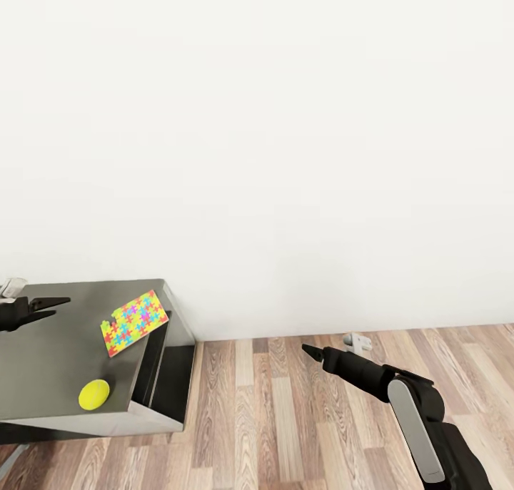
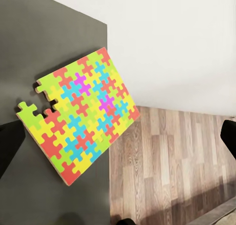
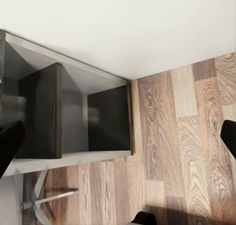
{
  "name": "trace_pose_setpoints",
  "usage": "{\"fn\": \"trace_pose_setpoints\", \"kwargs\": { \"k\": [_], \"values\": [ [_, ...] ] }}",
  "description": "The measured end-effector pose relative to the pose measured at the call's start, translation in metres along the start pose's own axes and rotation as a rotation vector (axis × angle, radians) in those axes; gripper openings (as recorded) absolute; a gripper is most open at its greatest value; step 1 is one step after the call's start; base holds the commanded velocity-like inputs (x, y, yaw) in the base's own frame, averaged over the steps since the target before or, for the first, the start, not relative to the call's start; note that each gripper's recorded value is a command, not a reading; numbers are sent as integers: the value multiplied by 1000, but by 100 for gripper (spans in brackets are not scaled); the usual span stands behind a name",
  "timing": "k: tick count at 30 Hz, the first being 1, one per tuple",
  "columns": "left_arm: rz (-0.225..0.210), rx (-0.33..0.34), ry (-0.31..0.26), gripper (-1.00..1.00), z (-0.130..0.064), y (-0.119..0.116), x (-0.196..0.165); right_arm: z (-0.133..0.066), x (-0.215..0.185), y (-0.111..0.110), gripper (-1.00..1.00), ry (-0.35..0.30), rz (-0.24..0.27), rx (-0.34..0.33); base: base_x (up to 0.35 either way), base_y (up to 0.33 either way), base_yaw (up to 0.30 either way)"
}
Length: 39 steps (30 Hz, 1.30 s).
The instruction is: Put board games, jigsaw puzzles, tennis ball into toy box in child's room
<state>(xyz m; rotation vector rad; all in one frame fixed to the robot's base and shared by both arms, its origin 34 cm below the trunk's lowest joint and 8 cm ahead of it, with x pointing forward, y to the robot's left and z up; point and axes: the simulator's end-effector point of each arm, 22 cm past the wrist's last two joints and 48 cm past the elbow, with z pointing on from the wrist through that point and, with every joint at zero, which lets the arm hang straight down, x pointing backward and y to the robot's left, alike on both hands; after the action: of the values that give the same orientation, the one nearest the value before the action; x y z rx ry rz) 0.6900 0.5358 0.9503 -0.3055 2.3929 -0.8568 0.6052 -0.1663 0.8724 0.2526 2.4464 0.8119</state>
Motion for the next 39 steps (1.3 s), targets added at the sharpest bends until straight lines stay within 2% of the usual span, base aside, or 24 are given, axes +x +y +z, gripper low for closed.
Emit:
{"fn": "trace_pose_setpoints", "kwargs": {
  "k": [39],
  "values": [
    [33, 25, -49, 100, -22, -24, -18, -15, -16, 26, 100, -40, -46, -31, 0, 0, 0]
  ]
}}
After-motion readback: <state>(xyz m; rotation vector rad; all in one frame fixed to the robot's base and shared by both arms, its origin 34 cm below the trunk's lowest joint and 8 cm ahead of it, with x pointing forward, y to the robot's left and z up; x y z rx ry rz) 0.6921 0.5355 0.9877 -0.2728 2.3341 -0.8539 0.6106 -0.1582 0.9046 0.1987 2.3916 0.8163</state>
